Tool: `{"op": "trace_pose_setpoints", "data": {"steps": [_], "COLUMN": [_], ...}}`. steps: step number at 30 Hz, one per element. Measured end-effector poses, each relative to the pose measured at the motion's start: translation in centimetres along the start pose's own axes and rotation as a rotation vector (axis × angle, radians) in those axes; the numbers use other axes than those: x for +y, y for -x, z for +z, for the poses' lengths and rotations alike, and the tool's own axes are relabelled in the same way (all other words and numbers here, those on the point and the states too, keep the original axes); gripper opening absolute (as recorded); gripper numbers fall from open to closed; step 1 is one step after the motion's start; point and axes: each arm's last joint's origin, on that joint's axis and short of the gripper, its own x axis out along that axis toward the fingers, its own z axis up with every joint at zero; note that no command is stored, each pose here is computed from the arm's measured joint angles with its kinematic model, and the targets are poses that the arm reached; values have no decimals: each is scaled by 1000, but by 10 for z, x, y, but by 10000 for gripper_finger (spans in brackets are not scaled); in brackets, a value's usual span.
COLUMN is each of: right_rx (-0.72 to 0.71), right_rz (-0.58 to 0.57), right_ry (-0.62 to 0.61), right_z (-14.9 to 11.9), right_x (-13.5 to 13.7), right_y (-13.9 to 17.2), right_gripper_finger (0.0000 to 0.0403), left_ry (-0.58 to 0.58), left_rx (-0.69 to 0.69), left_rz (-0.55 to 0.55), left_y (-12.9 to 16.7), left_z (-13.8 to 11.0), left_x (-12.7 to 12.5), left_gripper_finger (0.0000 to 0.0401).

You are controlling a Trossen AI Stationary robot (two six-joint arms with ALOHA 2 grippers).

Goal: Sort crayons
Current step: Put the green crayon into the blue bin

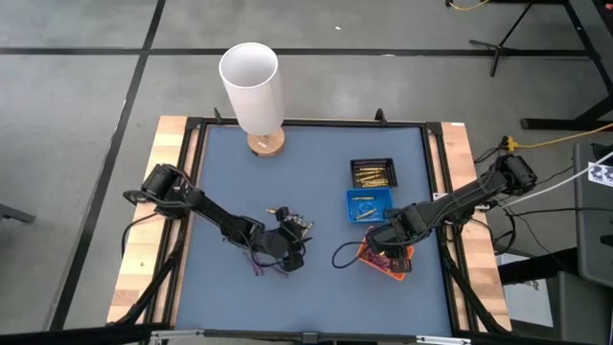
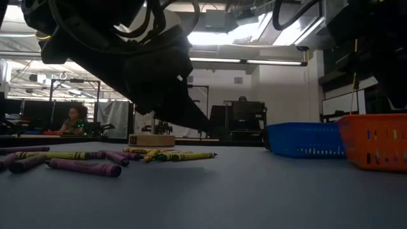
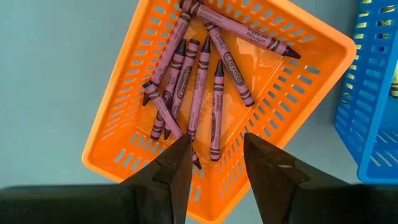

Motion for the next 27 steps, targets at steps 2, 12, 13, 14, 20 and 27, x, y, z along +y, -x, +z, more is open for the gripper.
{"op": "trace_pose_setpoints", "data": {"steps": [2, 12, 13, 14, 20, 27], "right_rx": [-1, -2, -2, -4, -7, -11], "right_rz": [0, 1, 1, 1, 2, 2], "right_ry": [0, 1, 0, 0, 1, 1], "right_z": [0, 0, 0, 0, 1, 1], "right_x": [0, 0, 0, 0, 0, 0], "right_y": [0, 0, 0, 0, 0, 0], "right_gripper_finger": [143, 143, 143, 143, 143, 143], "left_ry": [8, 23, 26, 27, 16, 33], "left_rx": [4, 77, 79, 80, 96, 107], "left_rz": [-6, 27, 31, 33, 41, 33], "left_y": [-2, -15, -15, -16, -16, -15], "left_z": [-1, -25, -26, -27, -28, -29], "left_x": [0, 0, 0, 0, 1, 1], "left_gripper_finger": [141, 140, 140, 140, 140, 114]}}
